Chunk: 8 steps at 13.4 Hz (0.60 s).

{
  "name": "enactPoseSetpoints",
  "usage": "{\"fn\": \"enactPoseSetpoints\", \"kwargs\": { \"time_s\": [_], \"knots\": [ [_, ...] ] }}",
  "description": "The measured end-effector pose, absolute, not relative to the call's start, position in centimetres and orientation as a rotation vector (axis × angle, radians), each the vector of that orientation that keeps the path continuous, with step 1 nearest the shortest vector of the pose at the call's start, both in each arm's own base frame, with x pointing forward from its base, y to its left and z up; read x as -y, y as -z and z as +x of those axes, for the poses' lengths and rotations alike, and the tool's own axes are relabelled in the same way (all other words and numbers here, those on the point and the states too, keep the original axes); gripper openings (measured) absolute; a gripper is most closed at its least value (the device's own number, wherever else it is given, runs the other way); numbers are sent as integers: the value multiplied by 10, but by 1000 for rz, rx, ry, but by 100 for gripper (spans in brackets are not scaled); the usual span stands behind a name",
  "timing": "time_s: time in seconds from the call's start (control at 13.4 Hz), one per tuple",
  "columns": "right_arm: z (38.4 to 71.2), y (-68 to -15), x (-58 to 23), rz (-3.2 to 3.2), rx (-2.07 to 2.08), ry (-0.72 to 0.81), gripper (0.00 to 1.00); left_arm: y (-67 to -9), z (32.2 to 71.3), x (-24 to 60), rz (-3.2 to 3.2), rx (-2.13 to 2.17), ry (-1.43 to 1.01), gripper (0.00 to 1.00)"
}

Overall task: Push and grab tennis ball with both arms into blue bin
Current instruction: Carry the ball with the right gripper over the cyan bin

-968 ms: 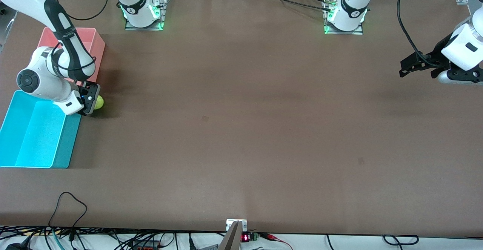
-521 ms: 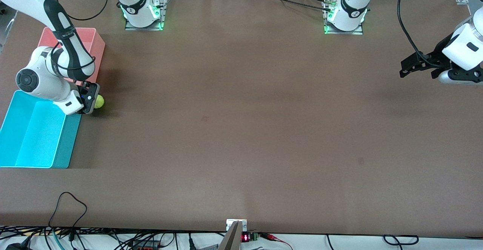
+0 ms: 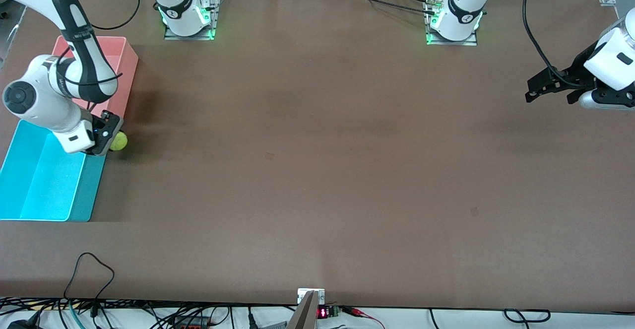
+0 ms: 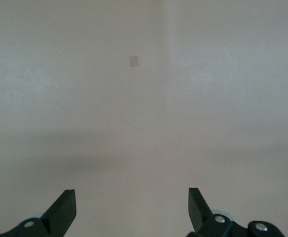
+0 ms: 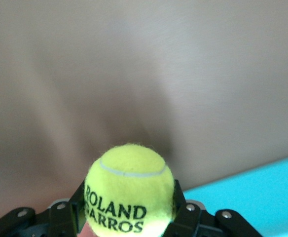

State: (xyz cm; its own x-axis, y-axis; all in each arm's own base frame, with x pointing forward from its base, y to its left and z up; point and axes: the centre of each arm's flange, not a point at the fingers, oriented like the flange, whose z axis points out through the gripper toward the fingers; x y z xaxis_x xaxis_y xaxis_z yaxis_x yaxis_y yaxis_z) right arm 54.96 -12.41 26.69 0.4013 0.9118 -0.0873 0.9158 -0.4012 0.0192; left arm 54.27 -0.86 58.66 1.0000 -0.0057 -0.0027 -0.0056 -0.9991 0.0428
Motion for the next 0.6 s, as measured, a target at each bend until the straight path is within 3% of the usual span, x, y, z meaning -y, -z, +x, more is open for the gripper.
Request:
{"fn": "enactPoseSetpoints", "kwargs": {
  "time_s": [0.3,0.6],
  "knots": [
    [568,-334,136,2699,-1396,-24,67,-587,543,6,3099,3,4,100],
    [550,-340,218,2840,-1106,-52,67,-583,545,3,3098,-6,15,100]
  ]
}}
